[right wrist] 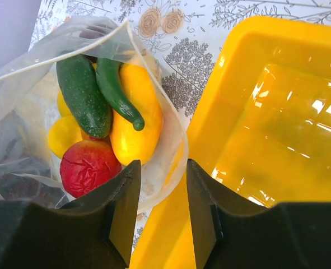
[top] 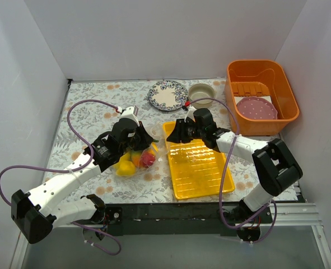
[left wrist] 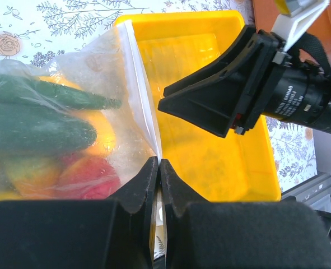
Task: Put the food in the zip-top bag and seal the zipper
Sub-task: Adjust the zipper food storage bag at the center of the board.
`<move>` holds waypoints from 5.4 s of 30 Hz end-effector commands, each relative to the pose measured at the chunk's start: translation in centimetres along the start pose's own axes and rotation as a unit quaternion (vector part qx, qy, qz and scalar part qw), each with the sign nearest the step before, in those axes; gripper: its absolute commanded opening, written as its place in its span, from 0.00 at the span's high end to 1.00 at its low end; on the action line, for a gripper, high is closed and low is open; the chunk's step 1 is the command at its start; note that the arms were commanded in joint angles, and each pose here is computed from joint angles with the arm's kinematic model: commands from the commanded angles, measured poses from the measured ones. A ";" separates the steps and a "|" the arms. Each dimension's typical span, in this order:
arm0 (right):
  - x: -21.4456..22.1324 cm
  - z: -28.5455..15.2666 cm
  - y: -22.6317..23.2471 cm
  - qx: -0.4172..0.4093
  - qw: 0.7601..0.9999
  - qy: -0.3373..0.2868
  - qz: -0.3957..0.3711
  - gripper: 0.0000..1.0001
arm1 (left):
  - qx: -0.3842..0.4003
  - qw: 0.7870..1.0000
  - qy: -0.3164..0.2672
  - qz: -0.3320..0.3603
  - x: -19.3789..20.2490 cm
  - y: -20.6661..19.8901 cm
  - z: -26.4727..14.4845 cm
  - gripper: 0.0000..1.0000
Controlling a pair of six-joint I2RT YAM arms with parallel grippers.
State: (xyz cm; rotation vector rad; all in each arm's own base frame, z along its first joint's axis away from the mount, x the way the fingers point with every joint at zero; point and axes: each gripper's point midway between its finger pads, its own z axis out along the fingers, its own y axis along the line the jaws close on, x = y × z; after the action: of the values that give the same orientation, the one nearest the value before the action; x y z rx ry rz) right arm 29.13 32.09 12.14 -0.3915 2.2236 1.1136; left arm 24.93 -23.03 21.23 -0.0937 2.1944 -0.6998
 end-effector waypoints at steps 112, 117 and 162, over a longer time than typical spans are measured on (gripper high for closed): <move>-6.9 1.6 0.1 -0.109 0.989 -0.033 0.090 0.16 | 0.077 0.983 0.138 -0.092 10.1 1.4 -1.3 0.29; -6.4 1.9 0.2 -0.123 0.988 -0.022 0.093 0.29 | 0.098 0.980 0.143 -0.100 10.5 0.7 -1.3 0.29; -8.1 -0.5 -1.0 -0.077 0.983 -0.113 0.122 0.99 | 0.047 0.980 0.148 -0.123 12.9 0.0 0.8 0.36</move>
State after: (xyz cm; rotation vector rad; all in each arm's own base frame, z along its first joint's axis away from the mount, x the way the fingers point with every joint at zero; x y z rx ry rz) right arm 35.22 31.06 13.71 -0.0215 2.1395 1.3655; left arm 15.53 -26.86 9.81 -0.1138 2.5371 -0.9851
